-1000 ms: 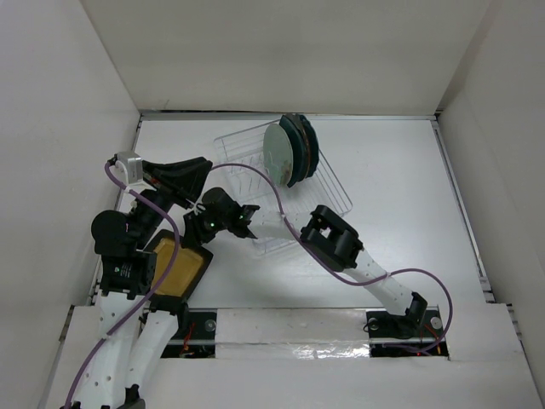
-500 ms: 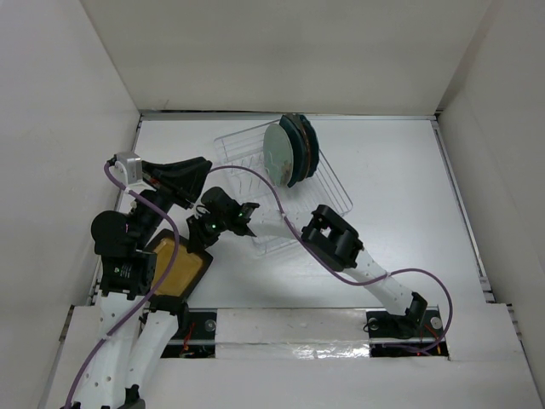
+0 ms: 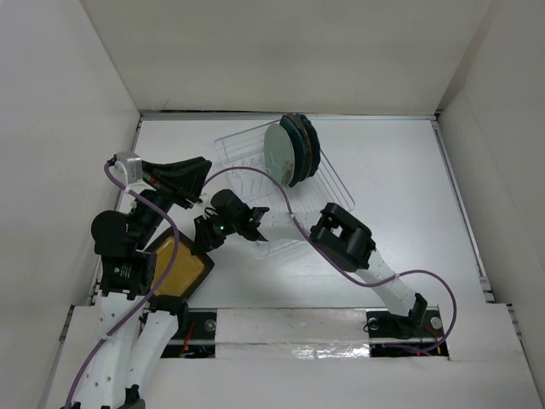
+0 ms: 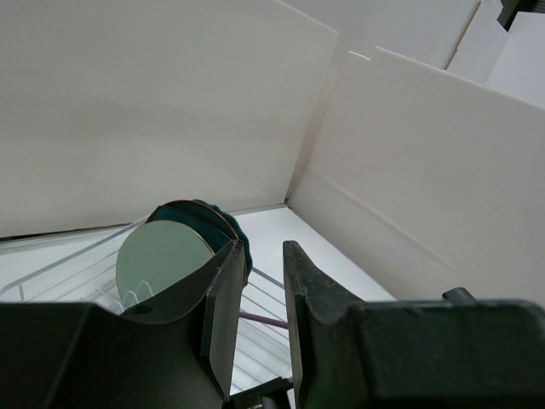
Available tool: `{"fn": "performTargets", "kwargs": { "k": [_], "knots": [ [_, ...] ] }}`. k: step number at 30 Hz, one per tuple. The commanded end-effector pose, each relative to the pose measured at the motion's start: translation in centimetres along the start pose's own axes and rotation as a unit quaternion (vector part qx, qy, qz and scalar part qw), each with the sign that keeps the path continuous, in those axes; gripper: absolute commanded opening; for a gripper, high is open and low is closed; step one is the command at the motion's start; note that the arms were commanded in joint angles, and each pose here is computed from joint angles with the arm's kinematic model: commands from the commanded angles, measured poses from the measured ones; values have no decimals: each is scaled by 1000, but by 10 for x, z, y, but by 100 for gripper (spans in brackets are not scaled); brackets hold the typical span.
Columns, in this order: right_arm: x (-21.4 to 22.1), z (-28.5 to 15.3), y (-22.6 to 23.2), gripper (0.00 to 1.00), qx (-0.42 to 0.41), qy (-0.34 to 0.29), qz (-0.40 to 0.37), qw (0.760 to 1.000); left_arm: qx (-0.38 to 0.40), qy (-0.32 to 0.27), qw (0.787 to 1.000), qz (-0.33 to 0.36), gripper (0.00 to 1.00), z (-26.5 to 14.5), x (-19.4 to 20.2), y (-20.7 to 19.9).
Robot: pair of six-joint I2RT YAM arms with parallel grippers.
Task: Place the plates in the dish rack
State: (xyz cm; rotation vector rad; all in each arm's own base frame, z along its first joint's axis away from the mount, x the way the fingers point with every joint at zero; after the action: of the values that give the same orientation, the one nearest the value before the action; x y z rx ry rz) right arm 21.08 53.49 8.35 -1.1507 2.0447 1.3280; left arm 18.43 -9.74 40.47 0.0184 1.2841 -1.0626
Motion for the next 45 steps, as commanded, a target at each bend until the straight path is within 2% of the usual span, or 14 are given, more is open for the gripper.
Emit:
{"fn": "performTargets", "kwargs": {
  "k": [1,12,20,30,32,40,45],
  "knots": [
    [-54,-26,76,0,-122,-91,-33,988,24,-22,999,20,23,1,-16,-16],
    [-92,-49,108,0,-170,-163,-24,972,14,-37,999,24,22,-2,-24,-20],
    [-118,-64,112,0,-117,-202,-48,971,21,-59,998,30,22,-5,-42,-37],
    [-159,-87,98,0,-84,-250,-59,963,71,-40,997,13,23,-11,-57,-72],
    [-169,-90,95,0,-78,-258,-64,961,69,-41,997,12,24,-11,-56,-71],
    [-147,-71,65,0,-44,-228,-42,972,29,-48,998,7,24,-7,-45,-48],
    [-158,-76,56,0,-37,-232,-45,971,-7,-52,999,8,24,-3,-39,-29]
  ]
}}
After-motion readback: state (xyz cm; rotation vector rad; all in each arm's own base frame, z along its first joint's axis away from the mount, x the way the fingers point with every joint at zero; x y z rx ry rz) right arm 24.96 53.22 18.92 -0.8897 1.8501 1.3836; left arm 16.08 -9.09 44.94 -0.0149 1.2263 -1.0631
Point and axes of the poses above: each gripper's point midway between its finger pads, its own z axis out along the fingers, its own y axis along the line the jaws close on, x = y × z, the point moved 6 cm from there along -z, back along the fingers, and after that the axes turned 13 degrees about -z, right-handed, at the moved point
